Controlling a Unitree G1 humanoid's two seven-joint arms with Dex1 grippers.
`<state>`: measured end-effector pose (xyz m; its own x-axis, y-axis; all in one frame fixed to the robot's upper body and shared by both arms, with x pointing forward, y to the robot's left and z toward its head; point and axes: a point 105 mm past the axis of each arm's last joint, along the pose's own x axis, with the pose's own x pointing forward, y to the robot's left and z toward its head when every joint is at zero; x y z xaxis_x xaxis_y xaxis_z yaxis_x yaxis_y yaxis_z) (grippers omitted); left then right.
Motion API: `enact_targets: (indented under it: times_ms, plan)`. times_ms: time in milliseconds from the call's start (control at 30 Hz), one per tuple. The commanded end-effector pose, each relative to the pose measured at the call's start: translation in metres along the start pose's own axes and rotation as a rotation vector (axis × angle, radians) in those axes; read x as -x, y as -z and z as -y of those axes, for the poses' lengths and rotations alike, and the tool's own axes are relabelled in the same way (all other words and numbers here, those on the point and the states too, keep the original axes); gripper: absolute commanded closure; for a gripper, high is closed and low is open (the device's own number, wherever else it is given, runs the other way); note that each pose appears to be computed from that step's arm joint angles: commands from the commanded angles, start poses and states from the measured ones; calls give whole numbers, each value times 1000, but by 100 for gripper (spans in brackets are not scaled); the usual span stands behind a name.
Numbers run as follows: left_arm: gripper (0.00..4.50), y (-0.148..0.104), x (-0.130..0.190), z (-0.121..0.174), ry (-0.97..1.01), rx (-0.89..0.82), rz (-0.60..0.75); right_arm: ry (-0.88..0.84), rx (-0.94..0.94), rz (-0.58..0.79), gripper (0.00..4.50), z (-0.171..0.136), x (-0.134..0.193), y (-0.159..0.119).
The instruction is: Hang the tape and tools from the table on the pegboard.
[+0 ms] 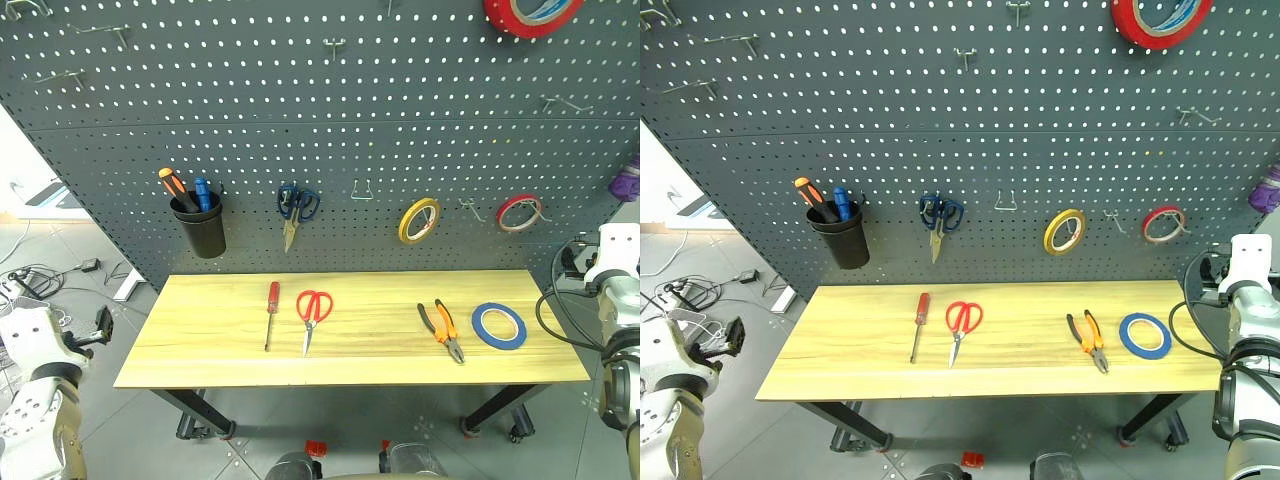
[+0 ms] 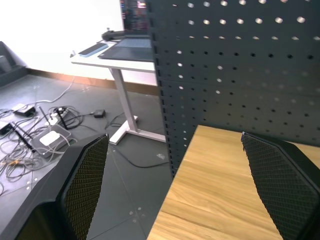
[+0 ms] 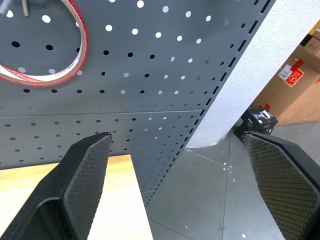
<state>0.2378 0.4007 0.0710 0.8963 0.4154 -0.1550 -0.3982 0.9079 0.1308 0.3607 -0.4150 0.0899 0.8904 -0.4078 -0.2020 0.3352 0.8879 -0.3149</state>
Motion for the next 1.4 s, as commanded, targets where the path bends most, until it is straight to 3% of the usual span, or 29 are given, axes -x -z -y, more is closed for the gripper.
enact_targets:
  times_ms: [33,300,700,1033,1167,1267,1400]
  plan:
    - [3,-17,-2,0,6,-71,51,22,9,53,0,10,0,-15]
    - [3,-17,-1,1,-9,-76,57,6,9,58,0,8,0,-16]
    - [3,-33,-2,46,154,-58,75,-209,64,73,0,-11,10,-8]
    - [3,-53,17,147,525,-109,110,-508,226,1,0,-69,53,3]
    - [3,-63,42,198,821,-187,145,-567,241,-31,0,-85,64,1]
    - [3,-69,80,249,1184,-196,136,-645,228,-103,0,-105,67,7]
    - [3,-70,97,272,1387,-245,124,-659,233,-171,0,-119,62,10]
